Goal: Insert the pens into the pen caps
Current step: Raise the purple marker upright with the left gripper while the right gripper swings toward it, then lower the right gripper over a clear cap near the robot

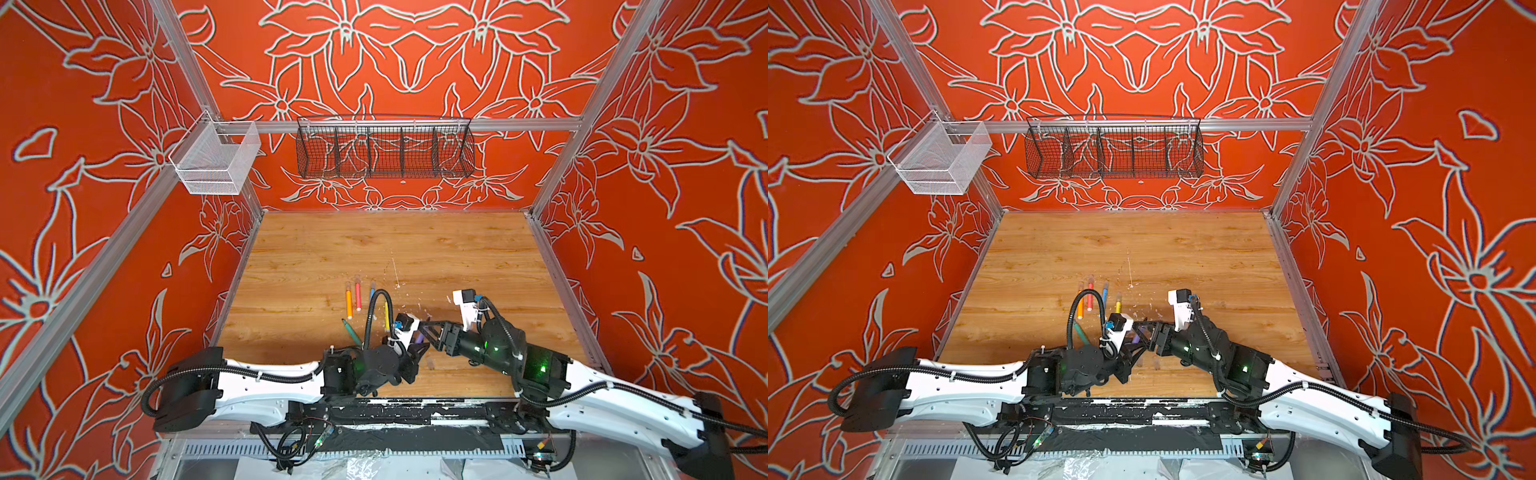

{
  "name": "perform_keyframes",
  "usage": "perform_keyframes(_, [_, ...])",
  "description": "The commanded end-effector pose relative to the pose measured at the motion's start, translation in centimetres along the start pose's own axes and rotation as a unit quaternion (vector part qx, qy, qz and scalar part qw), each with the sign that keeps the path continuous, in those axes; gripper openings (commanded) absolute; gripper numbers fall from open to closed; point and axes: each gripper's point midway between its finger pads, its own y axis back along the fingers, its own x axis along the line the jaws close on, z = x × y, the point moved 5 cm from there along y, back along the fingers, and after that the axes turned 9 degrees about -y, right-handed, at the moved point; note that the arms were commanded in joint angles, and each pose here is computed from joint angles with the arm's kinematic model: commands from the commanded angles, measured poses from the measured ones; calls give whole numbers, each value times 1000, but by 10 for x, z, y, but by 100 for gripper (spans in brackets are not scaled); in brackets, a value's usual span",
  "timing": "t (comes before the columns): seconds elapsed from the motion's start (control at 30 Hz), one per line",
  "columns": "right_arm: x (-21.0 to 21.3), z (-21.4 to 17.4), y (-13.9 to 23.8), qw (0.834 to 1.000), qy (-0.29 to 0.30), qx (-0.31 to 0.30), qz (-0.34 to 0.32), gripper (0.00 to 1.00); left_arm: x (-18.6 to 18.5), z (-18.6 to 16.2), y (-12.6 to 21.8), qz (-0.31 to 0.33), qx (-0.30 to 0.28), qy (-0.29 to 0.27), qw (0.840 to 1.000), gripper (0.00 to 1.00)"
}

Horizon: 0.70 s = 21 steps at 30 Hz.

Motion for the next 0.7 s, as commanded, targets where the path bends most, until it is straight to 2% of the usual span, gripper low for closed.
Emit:
perform_keyframes(0.0, [18, 5, -1, 1000, 0, -5, 5, 67, 13, 6, 9, 40, -3, 13, 999, 0])
perform_keyframes(0.2, [10, 15, -4, 997, 40, -37, -49, 74, 32, 5, 19, 78, 4, 25, 997, 0])
perform_keyframes(0.37, [-8, 20, -5, 992, 58, -66, -92, 78, 58, 1, 33, 106, 2, 68, 992, 0])
perform_keyframes(0.53, [-42, 25, -5, 974, 81, -106, -182, 77, 78, -5, 40, 139, 15, 80, 987, 0])
perform_keyframes(0.6, [-45, 27, -4, 964, 105, -103, -220, 75, 84, -6, 47, 164, 31, 82, 983, 0])
perform_keyframes(0.67, [-48, 26, -4, 954, 122, -77, -263, 67, 91, -8, 54, 190, 40, 88, 977, 0])
